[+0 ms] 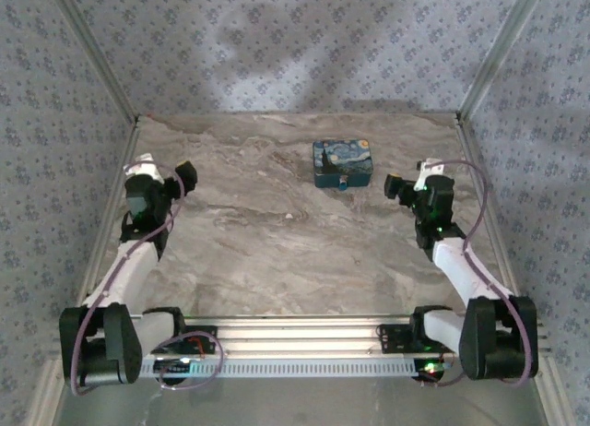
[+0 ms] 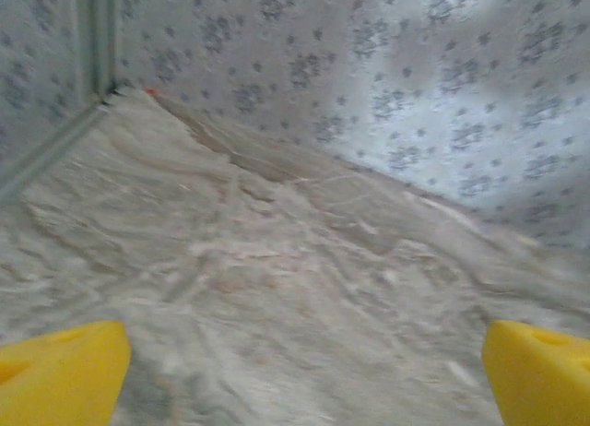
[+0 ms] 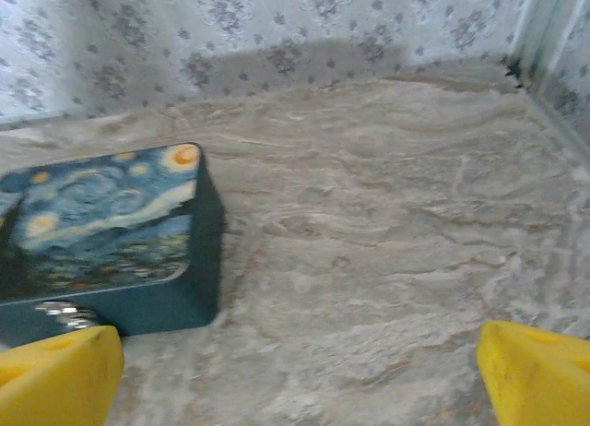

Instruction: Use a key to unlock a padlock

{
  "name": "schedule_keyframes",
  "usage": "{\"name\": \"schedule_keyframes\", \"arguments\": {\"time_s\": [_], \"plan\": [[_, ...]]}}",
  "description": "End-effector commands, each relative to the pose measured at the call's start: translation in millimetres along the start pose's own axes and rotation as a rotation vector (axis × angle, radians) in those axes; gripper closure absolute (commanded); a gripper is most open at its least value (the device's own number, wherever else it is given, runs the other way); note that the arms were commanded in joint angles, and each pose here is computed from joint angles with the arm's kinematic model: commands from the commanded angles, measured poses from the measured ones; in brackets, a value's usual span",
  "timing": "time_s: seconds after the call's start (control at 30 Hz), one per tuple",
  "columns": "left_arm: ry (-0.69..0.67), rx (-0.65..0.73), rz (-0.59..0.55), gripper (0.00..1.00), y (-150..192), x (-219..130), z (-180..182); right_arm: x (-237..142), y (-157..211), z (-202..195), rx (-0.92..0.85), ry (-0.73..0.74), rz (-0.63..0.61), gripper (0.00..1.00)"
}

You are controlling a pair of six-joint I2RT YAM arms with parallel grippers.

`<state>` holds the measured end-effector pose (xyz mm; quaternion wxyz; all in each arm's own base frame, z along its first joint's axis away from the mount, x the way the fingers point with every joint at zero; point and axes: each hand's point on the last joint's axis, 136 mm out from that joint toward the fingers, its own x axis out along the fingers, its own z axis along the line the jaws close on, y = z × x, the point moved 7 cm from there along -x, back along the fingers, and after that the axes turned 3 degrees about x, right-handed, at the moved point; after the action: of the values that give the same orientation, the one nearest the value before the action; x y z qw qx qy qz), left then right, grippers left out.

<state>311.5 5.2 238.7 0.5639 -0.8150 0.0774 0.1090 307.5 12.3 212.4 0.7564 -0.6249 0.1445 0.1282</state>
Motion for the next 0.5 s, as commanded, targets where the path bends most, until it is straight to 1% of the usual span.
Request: {"name": "schedule_keyframes", "arguments": {"time_s": [0.0, 0.13, 0.23, 0.33, 0.4, 0.47], "plan": [[0.098, -0.209, 0.171, 0.02, 15.5, -4.7, -18.3, -15.8, 14.7, 18.1, 0.09, -0.031, 0.226, 0.0], [0.203, -0.253, 0.251, 0.02, 31.2, -8.3, -49.5, -32.7, 28.9, 39.6, 0.092, -0.054, 0.397, 0.0], [0.275, -0.262, 0.315, 0.02, 51.5, -10.3, -76.8, -43.4, 49.3, 52.1, 0.106, -0.07, 0.527, 0.01], [0.343, -0.266, 0.376, 0.02, 71.7, -11.2, -103.3, -53.0, 74.9, 61.2, 0.121, -0.084, 0.681, 0.03], [0.389, -0.263, 0.396, 0.02, 81.7, -11.7, -121.1, -61.1, 95.6, 64.5, 0.11, -0.079, 0.804, 0.06], [0.426, -0.252, 0.41, 0.02, 88.2, -11.4, -136.0, -67.1, 111.1, 66.7, 0.088, -0.073, 0.892, 0.1]]}}
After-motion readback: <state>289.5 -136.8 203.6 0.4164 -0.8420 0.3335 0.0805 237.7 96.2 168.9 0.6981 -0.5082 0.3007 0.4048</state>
